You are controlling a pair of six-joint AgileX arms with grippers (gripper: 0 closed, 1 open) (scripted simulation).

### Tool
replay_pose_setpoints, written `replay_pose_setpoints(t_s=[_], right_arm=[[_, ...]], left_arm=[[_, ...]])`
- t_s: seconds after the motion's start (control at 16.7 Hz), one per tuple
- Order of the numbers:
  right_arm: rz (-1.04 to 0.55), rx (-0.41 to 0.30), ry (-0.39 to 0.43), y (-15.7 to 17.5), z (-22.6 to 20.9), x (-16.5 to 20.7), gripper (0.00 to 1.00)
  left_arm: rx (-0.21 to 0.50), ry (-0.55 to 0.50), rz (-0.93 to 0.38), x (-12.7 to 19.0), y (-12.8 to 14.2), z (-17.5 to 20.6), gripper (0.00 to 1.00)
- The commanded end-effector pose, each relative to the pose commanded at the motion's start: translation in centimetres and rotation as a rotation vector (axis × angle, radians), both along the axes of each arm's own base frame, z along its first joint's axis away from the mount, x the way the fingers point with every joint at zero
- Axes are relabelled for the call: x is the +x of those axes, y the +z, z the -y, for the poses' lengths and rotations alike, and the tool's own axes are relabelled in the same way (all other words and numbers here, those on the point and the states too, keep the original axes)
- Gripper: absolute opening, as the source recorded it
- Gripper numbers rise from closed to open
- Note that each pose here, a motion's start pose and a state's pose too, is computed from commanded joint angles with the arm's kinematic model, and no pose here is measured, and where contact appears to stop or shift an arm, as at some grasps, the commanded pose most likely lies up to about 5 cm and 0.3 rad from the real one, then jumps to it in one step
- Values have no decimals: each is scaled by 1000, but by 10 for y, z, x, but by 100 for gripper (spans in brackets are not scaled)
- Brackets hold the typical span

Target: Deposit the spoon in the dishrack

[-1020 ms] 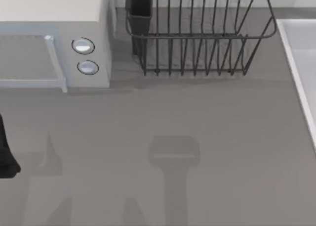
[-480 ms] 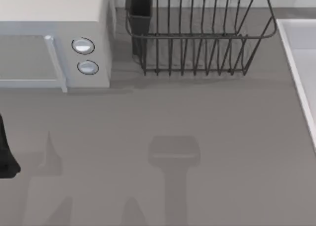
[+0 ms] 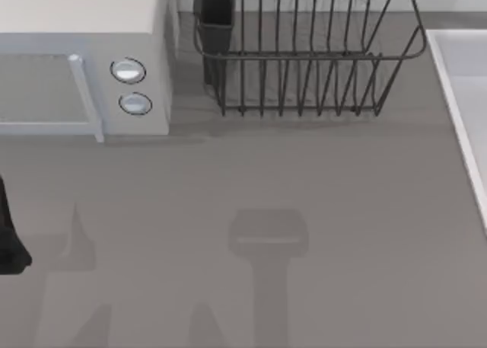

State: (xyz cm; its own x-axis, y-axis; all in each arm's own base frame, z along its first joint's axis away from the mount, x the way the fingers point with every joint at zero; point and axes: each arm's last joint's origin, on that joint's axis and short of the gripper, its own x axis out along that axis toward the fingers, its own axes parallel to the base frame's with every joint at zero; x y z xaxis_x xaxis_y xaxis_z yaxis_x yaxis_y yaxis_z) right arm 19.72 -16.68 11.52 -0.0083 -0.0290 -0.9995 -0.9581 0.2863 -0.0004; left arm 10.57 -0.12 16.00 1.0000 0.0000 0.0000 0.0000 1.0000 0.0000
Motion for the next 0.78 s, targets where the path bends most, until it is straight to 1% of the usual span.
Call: replay_pose_setpoints(t_s=[0.12,0.24,0.36,0.48,0.66,0.78], right_arm=[[4,-3,-2,8,4,3,0],[12,-10,-3,28,11,8,0],[11,-11,-3,55,17,14,0],[-6,3,-2,88,18,15,0],[-31,25,2,138,13,11,0],[-25,21,3,168,8,7,0]], left_arm=[[0,0,0,0,0,0,100],[0,0,0,0,0,0,100],[0,0,0,0,0,0,100],[0,0,0,0,0,0,100],[0,0,0,0,0,0,100],[0,0,0,0,0,0,100]])
